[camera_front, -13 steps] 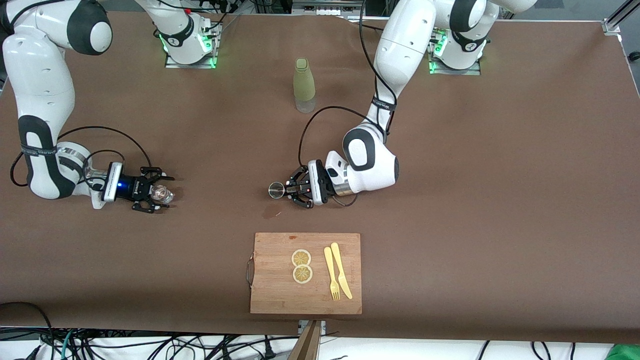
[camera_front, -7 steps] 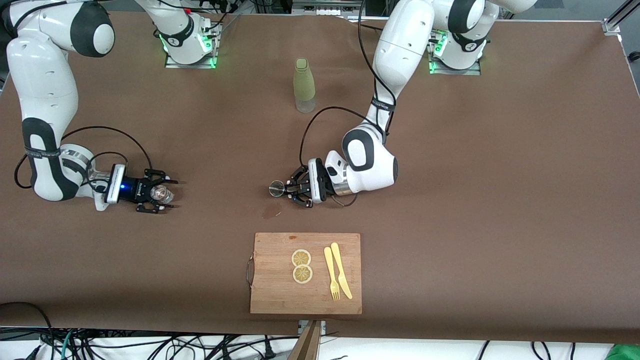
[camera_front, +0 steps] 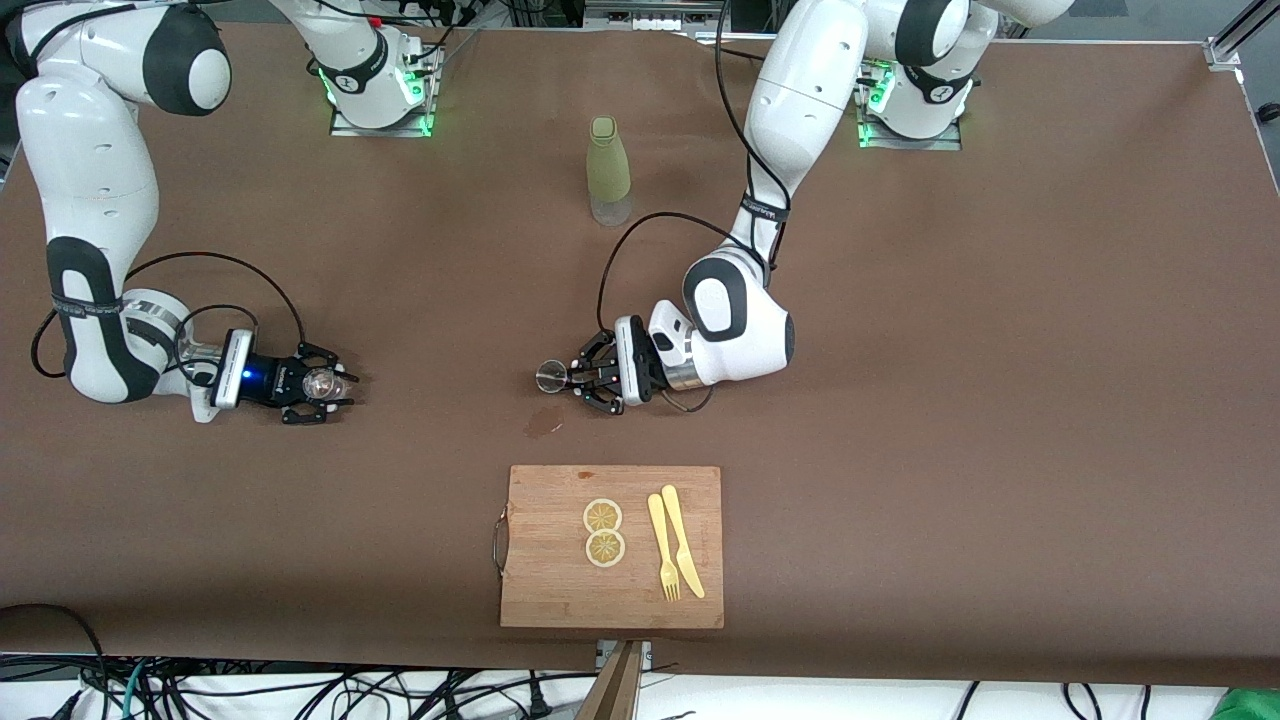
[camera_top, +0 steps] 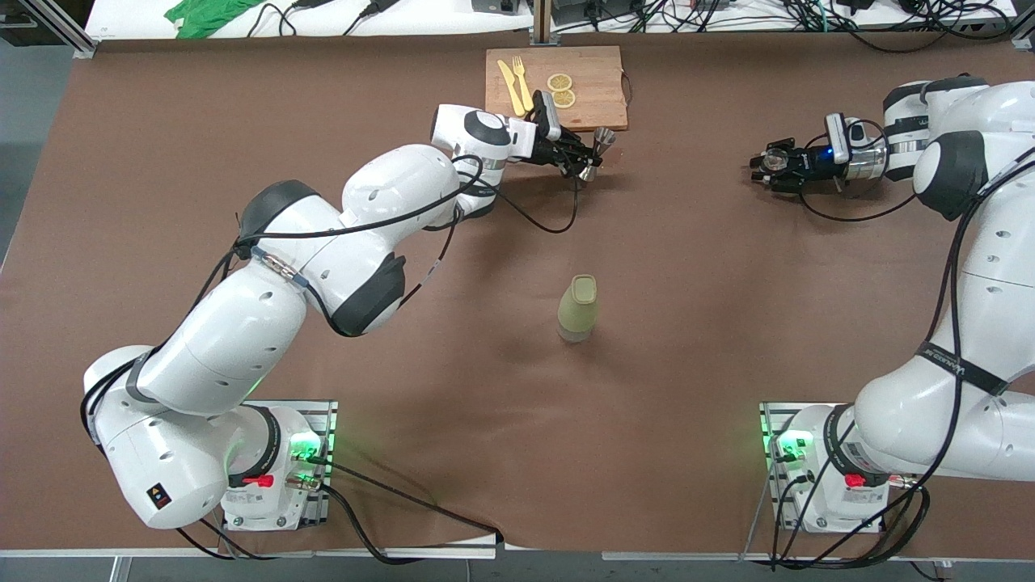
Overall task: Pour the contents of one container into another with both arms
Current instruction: 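Hold the jigger still while the right gripper carries the beaker toward it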
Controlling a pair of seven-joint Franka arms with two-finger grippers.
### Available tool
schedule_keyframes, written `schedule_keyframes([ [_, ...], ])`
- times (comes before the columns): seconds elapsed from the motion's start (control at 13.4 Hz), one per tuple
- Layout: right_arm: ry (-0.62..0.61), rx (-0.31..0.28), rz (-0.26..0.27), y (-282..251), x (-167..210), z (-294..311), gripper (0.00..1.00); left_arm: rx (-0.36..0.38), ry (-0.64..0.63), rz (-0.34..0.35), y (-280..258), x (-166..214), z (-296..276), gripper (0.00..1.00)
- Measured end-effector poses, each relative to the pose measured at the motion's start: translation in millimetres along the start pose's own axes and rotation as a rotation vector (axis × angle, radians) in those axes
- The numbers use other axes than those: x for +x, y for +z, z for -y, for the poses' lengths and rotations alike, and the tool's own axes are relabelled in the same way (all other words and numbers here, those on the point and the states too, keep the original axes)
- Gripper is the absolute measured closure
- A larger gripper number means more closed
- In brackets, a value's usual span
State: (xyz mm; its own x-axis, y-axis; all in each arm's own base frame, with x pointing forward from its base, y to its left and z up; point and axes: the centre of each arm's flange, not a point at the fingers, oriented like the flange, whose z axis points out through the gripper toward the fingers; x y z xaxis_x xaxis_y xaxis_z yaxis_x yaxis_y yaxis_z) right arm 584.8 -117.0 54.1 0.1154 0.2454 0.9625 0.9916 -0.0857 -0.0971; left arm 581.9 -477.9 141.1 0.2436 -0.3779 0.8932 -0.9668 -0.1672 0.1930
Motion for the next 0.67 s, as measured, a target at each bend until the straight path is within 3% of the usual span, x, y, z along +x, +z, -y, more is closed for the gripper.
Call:
schedule_keyframes([
  [0.3,0.000,-0.004,0.001,0,0,-1,0.74,0.001,-0.004,-0.003,1,-1,0,0.79],
  [0.67,-0.007,-0.021,-0.012,8,8,-10,0.74,0.002,-0.004,-0.001,1,-2,0,0.79],
])
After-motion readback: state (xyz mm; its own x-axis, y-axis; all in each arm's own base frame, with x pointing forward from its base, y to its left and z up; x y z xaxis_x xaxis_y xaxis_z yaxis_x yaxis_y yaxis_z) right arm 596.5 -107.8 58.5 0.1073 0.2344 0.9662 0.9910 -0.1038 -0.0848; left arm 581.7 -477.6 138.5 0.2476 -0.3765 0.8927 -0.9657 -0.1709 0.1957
